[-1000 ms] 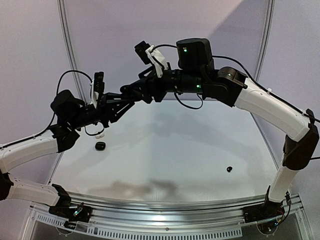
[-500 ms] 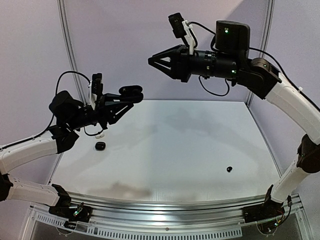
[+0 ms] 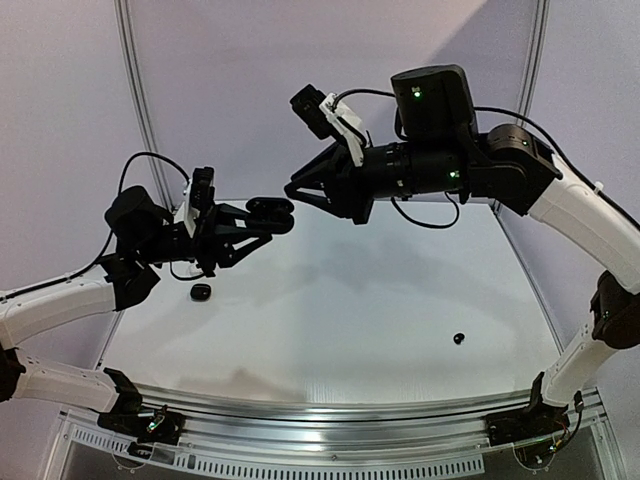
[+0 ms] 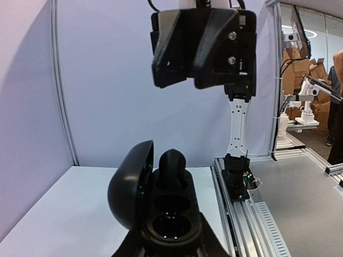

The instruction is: Insert the wireless bluetooth earbuds into the charging case

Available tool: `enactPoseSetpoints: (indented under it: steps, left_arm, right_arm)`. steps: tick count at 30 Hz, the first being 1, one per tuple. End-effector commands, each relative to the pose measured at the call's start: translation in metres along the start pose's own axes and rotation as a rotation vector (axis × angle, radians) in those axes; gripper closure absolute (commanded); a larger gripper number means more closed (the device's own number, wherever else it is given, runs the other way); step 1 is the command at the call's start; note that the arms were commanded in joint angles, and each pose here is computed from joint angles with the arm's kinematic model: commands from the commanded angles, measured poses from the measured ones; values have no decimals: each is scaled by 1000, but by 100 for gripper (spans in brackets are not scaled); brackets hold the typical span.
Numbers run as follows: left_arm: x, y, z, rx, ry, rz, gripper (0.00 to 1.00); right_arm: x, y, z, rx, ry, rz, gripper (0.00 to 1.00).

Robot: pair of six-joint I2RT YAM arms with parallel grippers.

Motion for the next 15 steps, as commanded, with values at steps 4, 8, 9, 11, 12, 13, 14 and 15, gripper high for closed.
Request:
enactPoseSetpoints:
  steps: [4,8,9,11,12,13,14,15]
  left_arm:
    - [6,-15,1,75,22,76,100]
    - [9,-16,1,82,30,59,100]
    - [9,-16,1,82,29,57,100]
    - [9,-15,1,79,31,52,100]
    - [9,-15,1,77,30,50,100]
    - [9,-15,1,76,30,45,100]
    - [9,-15,1,76,30,41,100]
    - [9,-15,1,77,30,36,100]
  right_arm:
    - [23,-3,18,46,129,-68,78]
    - [27,7,23,13,144,-89,80]
    - [25,10,22,2,139,-96,80]
    - [24,17,22,-22,132,-107,81]
    - [24,18,21,-24,131,-110,81]
    - [25,19,22,-23,137,-114,82]
    - [26,19,22,-20,139,-116,83]
    - [27,18,22,-16,142,-116,83]
Point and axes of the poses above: each gripper's point midway between its finger pads, its own z axis out along the fingers, its own y axis along the line the jaws close on, x = y × z, the point moved 1 cm from there along -z, back along the fingers, and after that the axes turned 11 degrees about z, right-handed, at the moved point
